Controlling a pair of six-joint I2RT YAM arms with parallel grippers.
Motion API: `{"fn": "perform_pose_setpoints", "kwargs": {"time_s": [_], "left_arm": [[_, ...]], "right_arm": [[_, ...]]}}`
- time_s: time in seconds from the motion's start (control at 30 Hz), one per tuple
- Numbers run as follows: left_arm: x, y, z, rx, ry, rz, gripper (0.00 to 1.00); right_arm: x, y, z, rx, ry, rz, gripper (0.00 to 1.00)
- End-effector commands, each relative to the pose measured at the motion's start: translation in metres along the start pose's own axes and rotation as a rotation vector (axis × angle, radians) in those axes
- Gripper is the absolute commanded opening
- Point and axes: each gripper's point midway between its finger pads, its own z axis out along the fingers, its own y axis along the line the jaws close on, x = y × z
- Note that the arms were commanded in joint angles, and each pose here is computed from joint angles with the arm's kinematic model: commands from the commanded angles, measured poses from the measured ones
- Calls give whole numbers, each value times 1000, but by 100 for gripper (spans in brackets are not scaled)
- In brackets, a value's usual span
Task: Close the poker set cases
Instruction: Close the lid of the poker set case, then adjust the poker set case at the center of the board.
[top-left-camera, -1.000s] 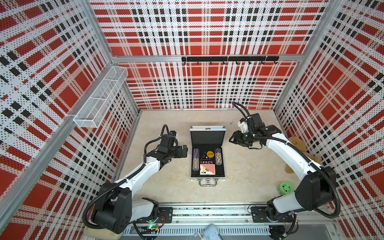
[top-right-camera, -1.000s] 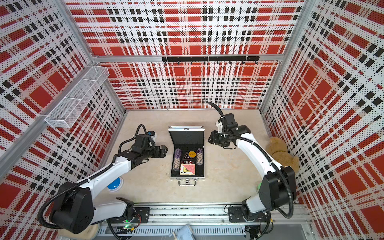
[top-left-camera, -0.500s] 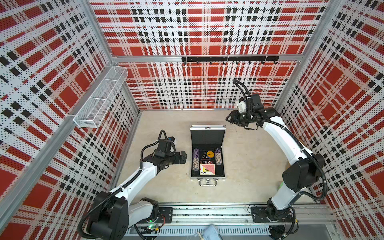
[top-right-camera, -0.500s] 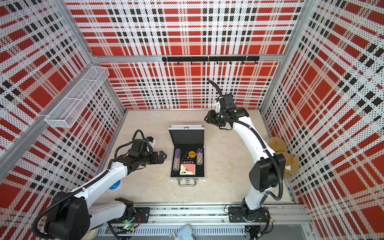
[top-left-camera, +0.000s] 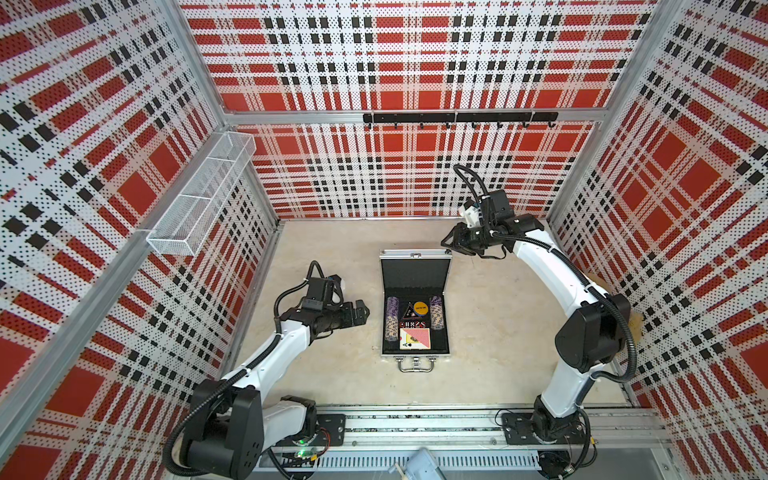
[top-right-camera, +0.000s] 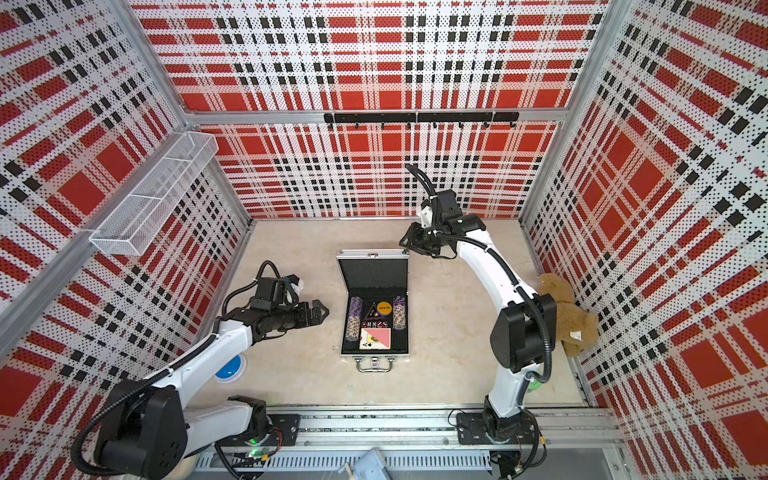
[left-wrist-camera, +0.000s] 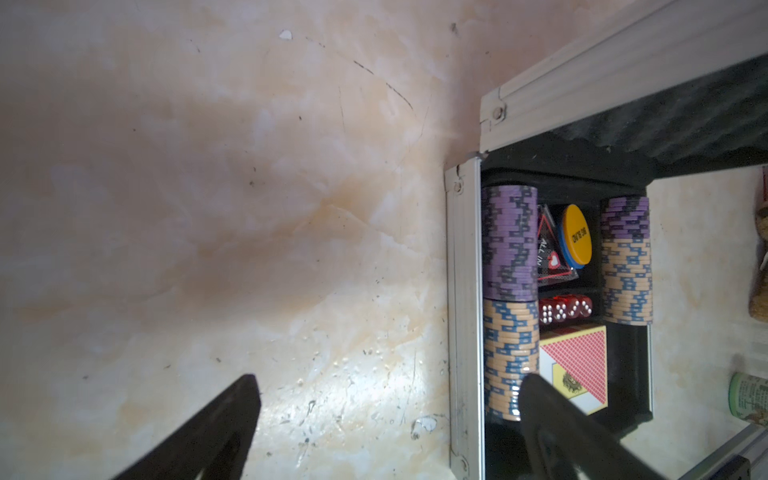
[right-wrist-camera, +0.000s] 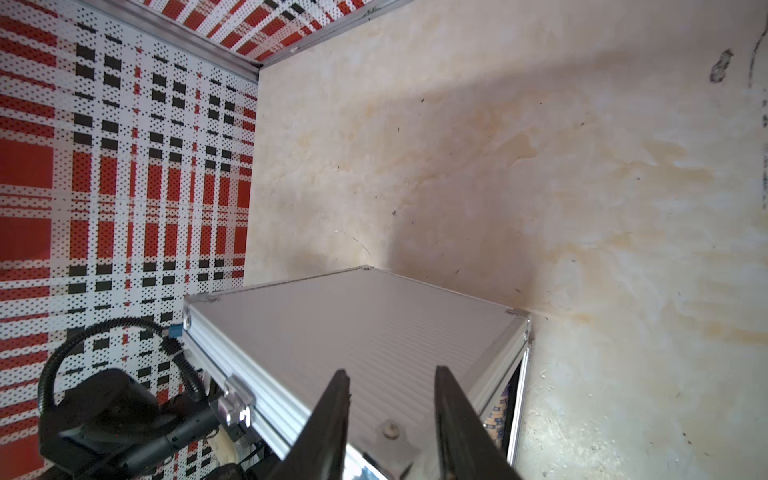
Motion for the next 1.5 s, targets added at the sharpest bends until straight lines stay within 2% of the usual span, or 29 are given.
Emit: {"fn": "perform_pose_setpoints", "kwargs": {"time_s": [0.0,0.23,0.37,0.47,0.7,0.9,1.1,1.47], "left_arm": [[-9,-5,-3,26,-14,-22,99],[-10,6,-5,3,-24,-61,99],[-8,7,-5,1,-18,-67,99],[-5,2,-2,8,-3,-52,99],[8,-27,11,50,62,32,99],[23,-57,23,112,116,82,99],[39,-79,32,151,173,117,99],[63,-95,41,195,270,136,99]], "right_arm": [[20,14,-17,-54,21,-34,34],[76,9,-34,-71,110,1,33],[98,-7,-43,-28,90,48,40],[110,-25,-34,10,93,78,44],[111,-62,-3,110,49,69,52],[113,-78,32,136,40,39,61],[115,-85,70,121,73,42,61],[103,-82,111,73,137,11,57]]}}
